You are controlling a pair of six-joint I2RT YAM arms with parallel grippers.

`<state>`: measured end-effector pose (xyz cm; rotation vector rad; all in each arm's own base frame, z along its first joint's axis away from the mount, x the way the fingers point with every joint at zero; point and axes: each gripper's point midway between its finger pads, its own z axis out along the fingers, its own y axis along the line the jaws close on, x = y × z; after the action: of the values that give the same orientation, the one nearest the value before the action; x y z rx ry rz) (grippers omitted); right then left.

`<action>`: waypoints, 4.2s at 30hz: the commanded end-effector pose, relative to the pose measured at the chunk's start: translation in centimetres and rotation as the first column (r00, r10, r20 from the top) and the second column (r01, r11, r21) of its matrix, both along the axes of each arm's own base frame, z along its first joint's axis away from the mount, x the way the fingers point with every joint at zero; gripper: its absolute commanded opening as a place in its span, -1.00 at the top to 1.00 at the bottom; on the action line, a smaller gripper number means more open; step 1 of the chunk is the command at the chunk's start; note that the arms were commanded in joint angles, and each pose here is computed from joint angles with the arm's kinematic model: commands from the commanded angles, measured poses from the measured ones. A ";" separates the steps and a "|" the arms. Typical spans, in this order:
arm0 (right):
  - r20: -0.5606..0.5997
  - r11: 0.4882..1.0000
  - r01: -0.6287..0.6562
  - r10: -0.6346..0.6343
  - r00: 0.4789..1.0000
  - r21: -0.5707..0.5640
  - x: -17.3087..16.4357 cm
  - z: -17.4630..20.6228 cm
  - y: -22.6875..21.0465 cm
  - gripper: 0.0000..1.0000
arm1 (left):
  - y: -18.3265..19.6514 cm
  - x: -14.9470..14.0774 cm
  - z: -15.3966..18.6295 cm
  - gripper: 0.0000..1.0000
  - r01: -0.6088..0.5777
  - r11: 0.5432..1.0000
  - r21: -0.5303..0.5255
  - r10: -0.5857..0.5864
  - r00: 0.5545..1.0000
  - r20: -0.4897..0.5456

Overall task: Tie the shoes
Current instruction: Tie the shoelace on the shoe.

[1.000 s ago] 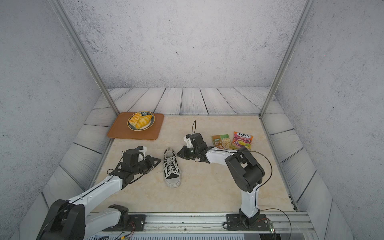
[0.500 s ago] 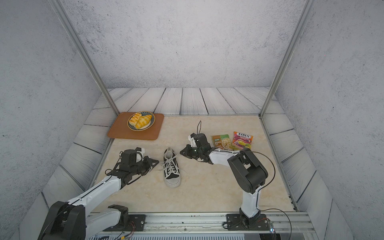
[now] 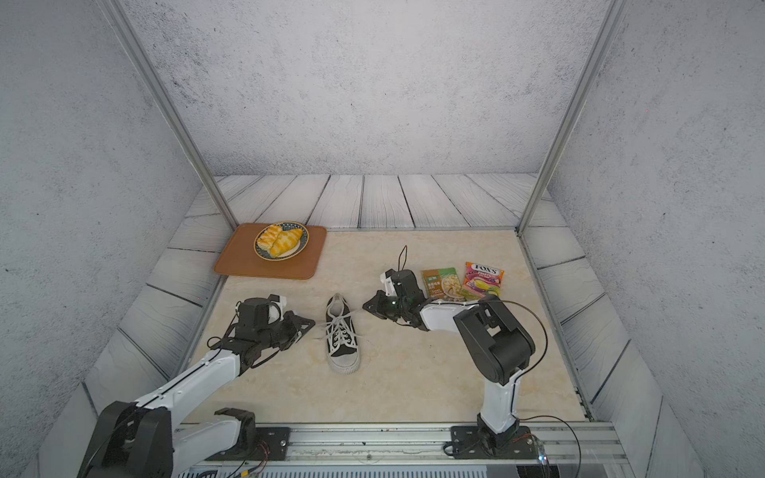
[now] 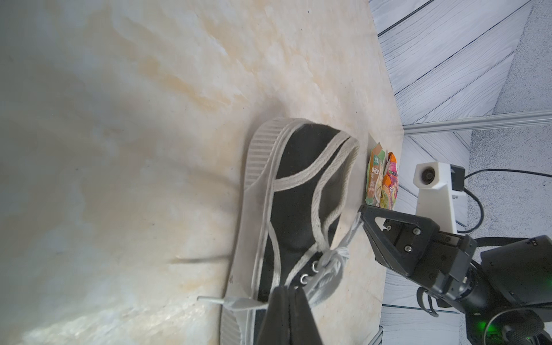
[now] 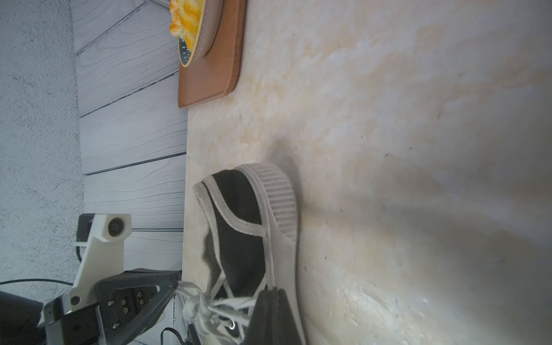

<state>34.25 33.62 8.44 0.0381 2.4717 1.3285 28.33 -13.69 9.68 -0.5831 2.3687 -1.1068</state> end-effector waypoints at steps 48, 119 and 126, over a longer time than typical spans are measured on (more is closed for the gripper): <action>0.073 0.962 -0.181 0.199 0.977 -0.202 -1.8 5.5 1.1 0.31 | -1.0 -0.6 0.0 1.00 0.112 0.993 -0.032 -0.110 0.992 0.057; -0.195 0.993 0.063 -0.042 0.980 0.100 -1.7 2.8 5.4 0.44 | -1.2 -0.6 0.4 1.00 0.126 0.991 -0.038 -0.124 0.990 0.061; -0.223 0.996 0.062 -0.045 0.974 0.067 -1.6 1.8 5.4 0.43 | -1.2 -0.6 0.4 1.00 0.127 0.991 -0.037 -0.124 0.990 0.062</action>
<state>32.03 38.97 9.07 0.2786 2.6015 1.4720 27.85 -14.62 9.56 -0.4607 2.3769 -1.2009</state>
